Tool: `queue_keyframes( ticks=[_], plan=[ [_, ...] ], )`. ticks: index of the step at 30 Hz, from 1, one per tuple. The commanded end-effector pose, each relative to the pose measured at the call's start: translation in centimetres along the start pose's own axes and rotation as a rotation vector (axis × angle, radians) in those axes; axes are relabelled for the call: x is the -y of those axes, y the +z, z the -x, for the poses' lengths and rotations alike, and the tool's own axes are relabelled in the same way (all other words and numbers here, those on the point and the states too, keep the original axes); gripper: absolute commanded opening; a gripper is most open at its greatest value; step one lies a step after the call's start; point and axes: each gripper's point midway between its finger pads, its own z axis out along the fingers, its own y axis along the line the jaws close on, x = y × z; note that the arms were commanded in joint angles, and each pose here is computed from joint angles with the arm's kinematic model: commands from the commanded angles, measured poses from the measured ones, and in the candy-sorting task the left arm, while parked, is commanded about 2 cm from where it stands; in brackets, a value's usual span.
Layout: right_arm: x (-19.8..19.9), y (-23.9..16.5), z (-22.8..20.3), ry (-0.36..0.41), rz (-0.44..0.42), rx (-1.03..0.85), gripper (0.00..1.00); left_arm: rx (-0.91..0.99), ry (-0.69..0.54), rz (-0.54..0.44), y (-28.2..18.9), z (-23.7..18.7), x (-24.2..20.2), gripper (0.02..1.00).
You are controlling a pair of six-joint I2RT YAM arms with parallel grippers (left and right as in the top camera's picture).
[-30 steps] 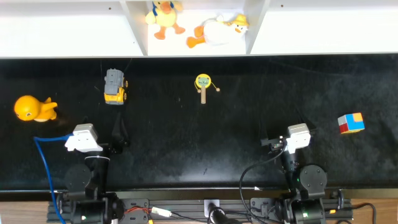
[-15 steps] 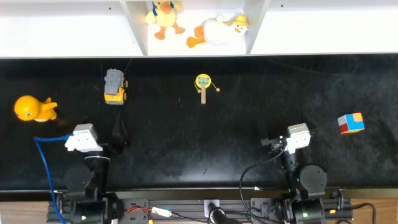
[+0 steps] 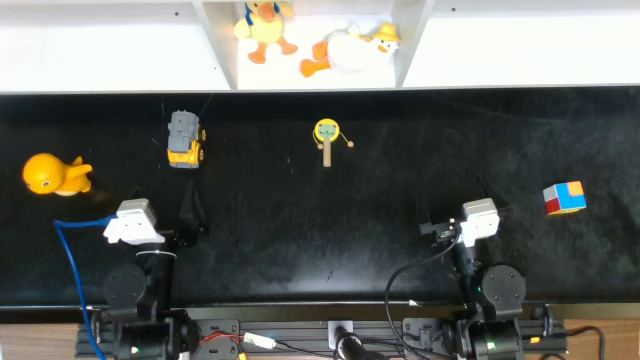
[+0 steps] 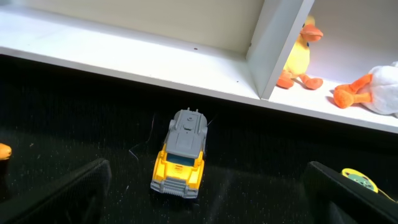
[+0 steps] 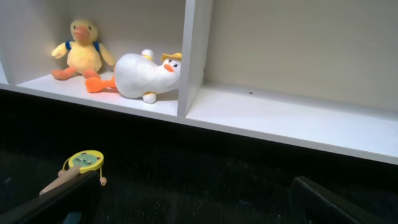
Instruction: Store Toys
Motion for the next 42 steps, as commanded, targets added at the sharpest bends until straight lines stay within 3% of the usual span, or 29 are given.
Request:
queue_keyframes(
  ticks=[1,4,12,19,27,35,40,42],
  plan=[
    [-0.3,0.0,-0.4,0.004,0.012,-0.002,0.996,0.034,-0.022,-0.035,-0.1,0.8,0.7,0.998],
    [-0.3,0.0,-0.4,0.004,0.012,-0.002,0.996,0.055,-0.021,-0.032,-0.6,2.5,1.0,0.998],
    [-0.3,0.0,-0.4,0.004,0.012,-0.002,0.993,0.001,-0.009,0.238,-2.6,10.1,-1.7,0.998],
    [-0.3,0.0,-0.4,0.004,0.012,-0.001,0.993,-0.172,0.068,0.461,-0.8,17.3,-4.0,0.998],
    [-0.3,0.0,-0.4,0.004,0.012,-0.002,0.998,-0.201,0.168,0.623,2.1,24.9,-9.5,0.996],
    [-0.3,0.0,-0.4,0.004,0.012,-0.001,0.996,-0.265,0.045,0.641,0.8,24.2,-18.1,0.996],
    [-0.3,0.0,-0.4,0.004,0.012,-0.002,0.993,-0.437,0.106,0.658,-1.1,20.8,-21.0,0.996],
    [-0.3,0.0,-0.4,0.004,0.012,-0.002,0.996,-0.505,0.167,0.581,-0.7,19.5,-20.8,0.998]
  ],
)
